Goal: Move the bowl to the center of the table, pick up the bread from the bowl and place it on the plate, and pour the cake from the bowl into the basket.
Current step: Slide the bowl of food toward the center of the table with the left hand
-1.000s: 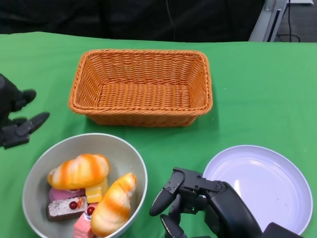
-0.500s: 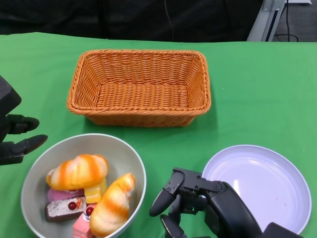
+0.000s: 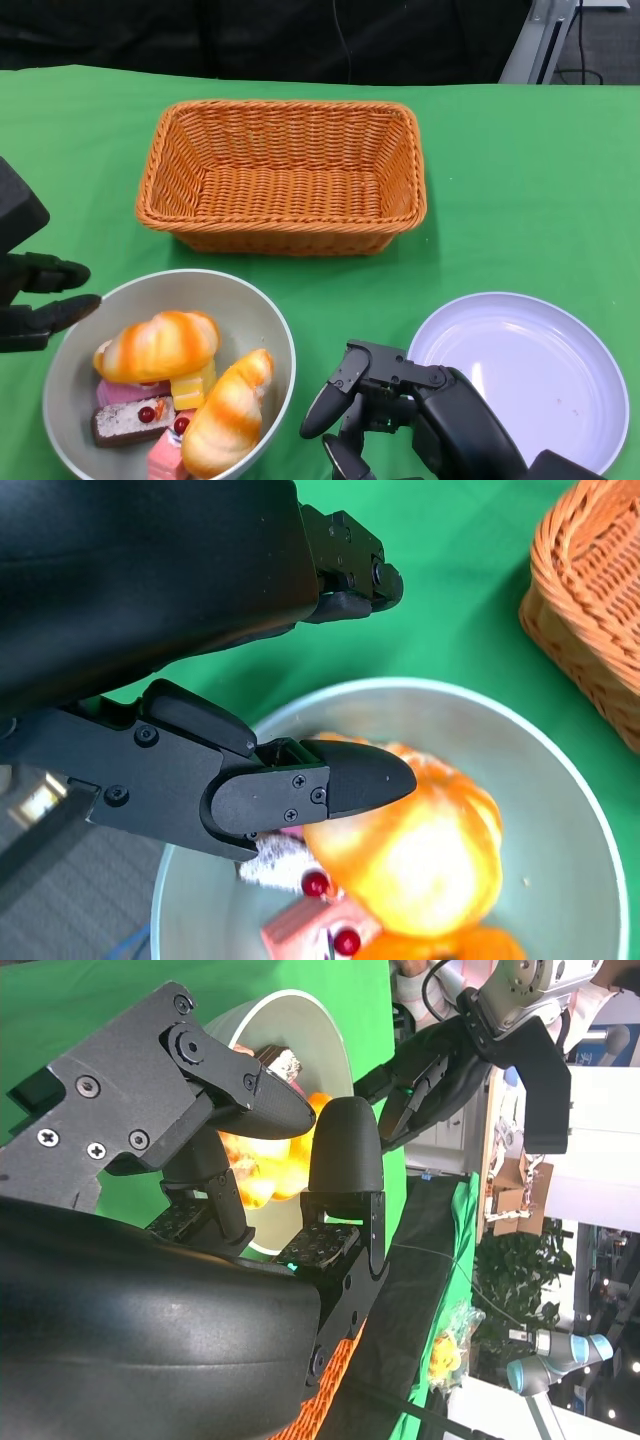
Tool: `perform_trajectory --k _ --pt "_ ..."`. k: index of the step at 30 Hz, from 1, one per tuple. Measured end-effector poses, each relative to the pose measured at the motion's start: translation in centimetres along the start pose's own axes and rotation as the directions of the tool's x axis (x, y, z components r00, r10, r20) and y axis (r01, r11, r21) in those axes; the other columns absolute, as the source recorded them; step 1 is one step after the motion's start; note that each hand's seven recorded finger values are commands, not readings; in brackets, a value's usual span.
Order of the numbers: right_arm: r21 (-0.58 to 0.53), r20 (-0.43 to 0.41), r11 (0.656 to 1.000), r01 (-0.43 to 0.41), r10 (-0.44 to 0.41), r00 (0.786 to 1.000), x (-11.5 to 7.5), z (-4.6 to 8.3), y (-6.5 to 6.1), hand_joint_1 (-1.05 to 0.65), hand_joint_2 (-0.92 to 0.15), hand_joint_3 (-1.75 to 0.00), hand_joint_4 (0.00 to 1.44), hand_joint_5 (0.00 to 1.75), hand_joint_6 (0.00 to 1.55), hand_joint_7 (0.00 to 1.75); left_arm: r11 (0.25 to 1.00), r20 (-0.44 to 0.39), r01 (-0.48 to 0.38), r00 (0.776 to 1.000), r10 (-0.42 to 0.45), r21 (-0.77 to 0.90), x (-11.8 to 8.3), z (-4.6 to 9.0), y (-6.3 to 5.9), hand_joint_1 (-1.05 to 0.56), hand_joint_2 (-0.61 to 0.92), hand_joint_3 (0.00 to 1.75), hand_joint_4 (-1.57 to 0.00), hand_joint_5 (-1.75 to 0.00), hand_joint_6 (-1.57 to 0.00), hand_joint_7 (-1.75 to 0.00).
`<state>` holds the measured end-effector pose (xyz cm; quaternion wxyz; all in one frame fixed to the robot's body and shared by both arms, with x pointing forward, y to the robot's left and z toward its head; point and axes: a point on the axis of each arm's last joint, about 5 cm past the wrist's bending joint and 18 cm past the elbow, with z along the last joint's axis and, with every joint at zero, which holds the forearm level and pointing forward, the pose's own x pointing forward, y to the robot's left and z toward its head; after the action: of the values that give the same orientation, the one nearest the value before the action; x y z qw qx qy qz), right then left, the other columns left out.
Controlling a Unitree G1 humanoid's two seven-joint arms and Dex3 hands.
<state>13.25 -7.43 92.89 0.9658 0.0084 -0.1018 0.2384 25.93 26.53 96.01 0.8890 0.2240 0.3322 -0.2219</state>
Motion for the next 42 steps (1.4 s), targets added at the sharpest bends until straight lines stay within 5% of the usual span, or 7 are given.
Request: perform_trajectory --k 11,42 --pt "-0.007 -0.001 1.000 0.000 0.000 1.000 -0.01 0.00 0.02 -0.08 -0.43 -1.18 0.86 1.55 0.71 1.30 0.993 -0.002 0.110 0.994 -0.110 -0.051 -0.51 -0.28 -0.47 -0.73 0.92 0.57 -0.07 -0.01 -0.07 -0.01" --pt "-0.012 -0.001 1.000 0.000 0.000 1.000 -0.03 0.03 0.02 -0.07 -0.44 -1.18 0.85 1.55 0.70 1.31 0.947 0.055 0.208 0.978 -0.200 -0.245 -0.72 -0.24 -0.77 -0.68 0.92 0.54 -0.10 -0.01 -0.01 0.00"
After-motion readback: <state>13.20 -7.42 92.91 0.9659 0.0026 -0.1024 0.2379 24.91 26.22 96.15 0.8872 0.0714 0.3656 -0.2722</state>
